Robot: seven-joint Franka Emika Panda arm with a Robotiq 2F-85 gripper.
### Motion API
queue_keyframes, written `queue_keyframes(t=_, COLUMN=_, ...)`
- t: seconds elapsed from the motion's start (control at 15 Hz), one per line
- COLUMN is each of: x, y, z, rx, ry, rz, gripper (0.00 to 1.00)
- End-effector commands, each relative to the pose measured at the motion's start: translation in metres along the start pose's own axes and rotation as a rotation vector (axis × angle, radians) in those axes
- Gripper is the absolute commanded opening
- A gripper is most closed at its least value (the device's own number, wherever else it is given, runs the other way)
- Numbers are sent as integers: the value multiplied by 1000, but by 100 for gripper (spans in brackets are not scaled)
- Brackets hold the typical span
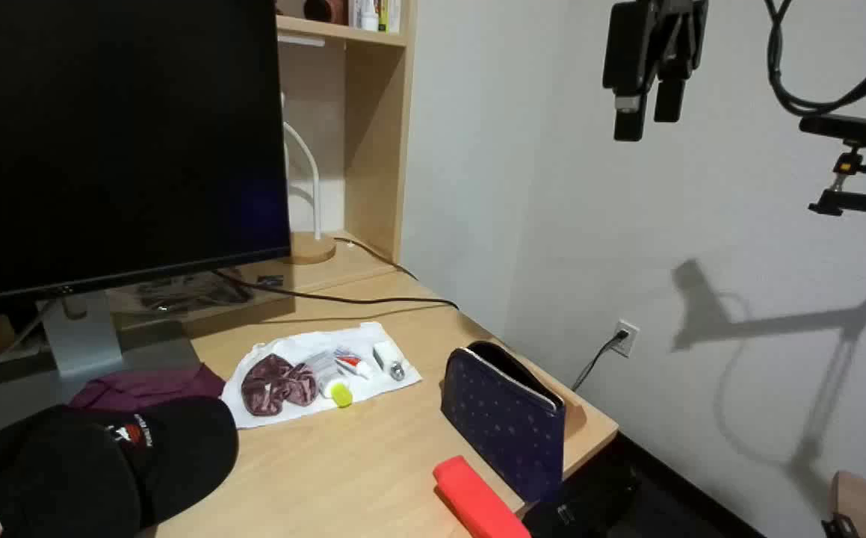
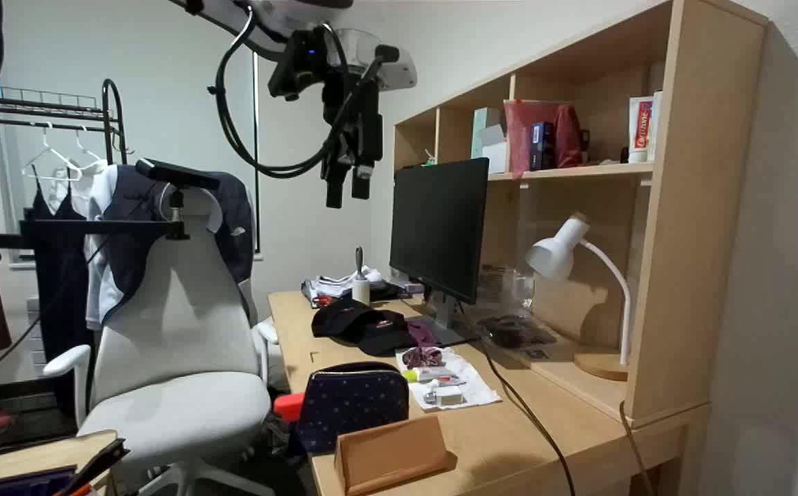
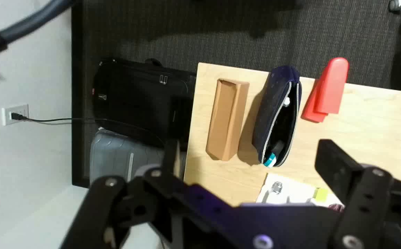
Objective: Pick the brown object and move it up the table
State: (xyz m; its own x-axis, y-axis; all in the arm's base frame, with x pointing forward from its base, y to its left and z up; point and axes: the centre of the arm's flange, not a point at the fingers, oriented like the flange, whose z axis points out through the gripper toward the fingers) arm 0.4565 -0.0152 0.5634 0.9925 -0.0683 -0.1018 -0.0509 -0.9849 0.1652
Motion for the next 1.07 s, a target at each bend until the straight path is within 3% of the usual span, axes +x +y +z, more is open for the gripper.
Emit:
queue_keyframes(t=0.0, x=0, y=0, z=0, rx=0, ry=0, rz=0, gripper=100)
queue_keyframes(t=0.13, x=6, y=1, z=5, rx=29, ry=14, rz=-10, gripper=100)
queue_keyframes(t=0.2, x=15, y=2, z=16, rx=94, ry=23, rz=-30, gripper=100)
queue_keyframes(t=0.4, x=27, y=5, z=51, rx=181, ry=-4, rz=52, gripper=100)
queue_keyframes(t=0.73, x=22, y=6, z=119, rx=187, ry=-90, rz=125, gripper=100)
queue_keyframes(t=0.8, x=22, y=4, z=131, rx=156, ry=-105, rz=128, gripper=100)
queue_keyframes(t=1.0, x=25, y=-3, z=168, rx=137, ry=-100, rz=141, gripper=100)
